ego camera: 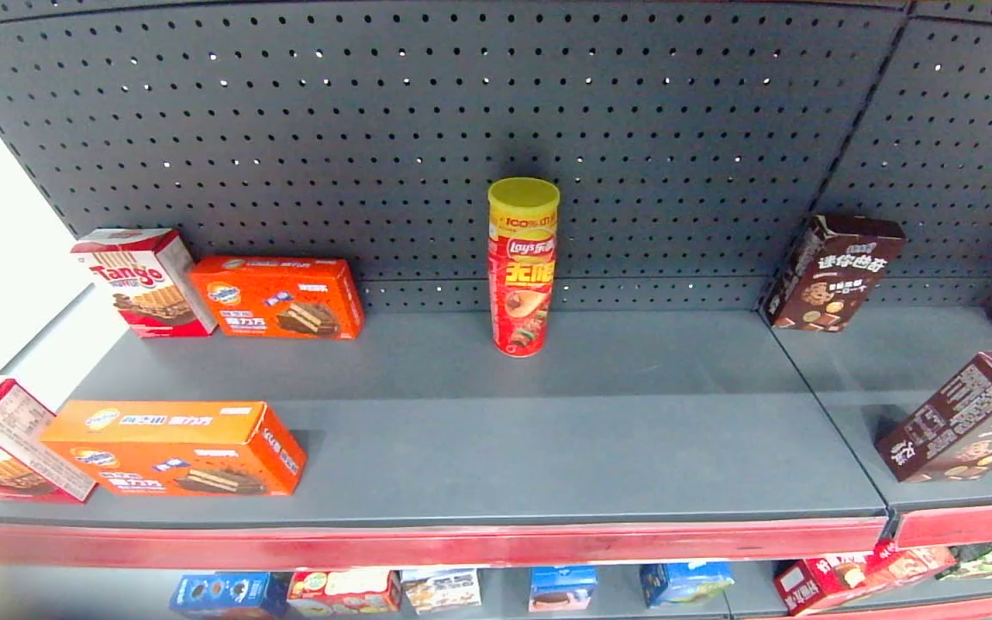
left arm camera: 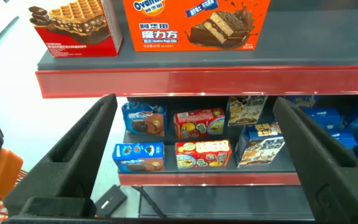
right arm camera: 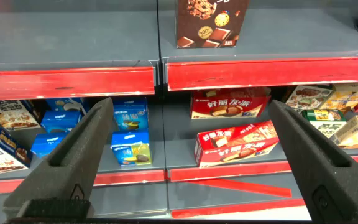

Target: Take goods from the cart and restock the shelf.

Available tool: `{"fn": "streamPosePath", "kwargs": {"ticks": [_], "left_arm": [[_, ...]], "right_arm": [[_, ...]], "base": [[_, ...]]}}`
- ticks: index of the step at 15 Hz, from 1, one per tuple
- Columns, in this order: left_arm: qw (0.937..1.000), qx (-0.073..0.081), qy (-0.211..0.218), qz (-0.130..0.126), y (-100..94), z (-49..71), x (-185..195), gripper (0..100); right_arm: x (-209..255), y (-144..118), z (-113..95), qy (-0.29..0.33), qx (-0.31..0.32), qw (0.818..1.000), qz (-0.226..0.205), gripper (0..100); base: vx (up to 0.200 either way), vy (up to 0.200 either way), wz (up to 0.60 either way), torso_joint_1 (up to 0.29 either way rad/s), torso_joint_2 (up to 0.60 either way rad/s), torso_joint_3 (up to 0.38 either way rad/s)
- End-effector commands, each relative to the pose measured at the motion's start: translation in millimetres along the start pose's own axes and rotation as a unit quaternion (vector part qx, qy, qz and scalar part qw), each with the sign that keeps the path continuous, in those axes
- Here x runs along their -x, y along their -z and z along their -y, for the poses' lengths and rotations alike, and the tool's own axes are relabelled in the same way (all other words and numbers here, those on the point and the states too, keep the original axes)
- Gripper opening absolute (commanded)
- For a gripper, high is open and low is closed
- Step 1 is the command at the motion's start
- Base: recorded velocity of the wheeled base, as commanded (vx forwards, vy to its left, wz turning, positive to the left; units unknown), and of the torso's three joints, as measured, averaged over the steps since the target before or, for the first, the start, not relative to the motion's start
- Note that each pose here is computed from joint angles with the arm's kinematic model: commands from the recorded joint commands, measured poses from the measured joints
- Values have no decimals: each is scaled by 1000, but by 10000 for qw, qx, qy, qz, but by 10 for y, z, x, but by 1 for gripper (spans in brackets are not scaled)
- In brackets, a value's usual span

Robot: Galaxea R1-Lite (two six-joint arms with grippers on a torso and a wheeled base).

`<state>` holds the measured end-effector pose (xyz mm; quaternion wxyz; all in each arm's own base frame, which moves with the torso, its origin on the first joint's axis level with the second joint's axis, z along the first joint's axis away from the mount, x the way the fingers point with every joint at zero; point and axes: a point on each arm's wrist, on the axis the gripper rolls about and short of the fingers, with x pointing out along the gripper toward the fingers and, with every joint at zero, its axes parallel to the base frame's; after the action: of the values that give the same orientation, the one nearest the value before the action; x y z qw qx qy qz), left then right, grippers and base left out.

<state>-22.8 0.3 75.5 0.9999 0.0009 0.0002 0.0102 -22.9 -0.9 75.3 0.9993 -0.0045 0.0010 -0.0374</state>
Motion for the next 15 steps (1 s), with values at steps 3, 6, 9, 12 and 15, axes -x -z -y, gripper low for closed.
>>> {"fn": "streamPosePath", "kwargs": {"ticks": [3, 6, 9, 12, 15], "left_arm": [[10000, 9, 2, 2, 0, 0, 0, 100], [10000, 1, 2, -6, 2, 0, 0, 100], [10000, 1, 2, -6, 2, 0, 0, 100], [10000, -7, 10, -6, 2, 1, 0, 100], [10000, 1, 10, -6, 2, 1, 0, 100]], "right_arm": [[-1, -1, 0, 1, 2, 10000, -7, 100], [-1, -1, 0, 1, 2, 10000, -7, 100], [0, 0, 0, 1, 1, 10000, 1, 100], [-1, -1, 0, 1, 2, 10000, -7, 100], [0, -2, 0, 9, -15, 10000, 8, 100]], "base": [[0, 0, 0, 0, 0, 0], [0, 0, 0, 0, 0, 0], [0, 0, 0, 0, 0, 0], [0, 0, 0, 0, 0, 0], [0, 0, 0, 0, 0, 0]]}}
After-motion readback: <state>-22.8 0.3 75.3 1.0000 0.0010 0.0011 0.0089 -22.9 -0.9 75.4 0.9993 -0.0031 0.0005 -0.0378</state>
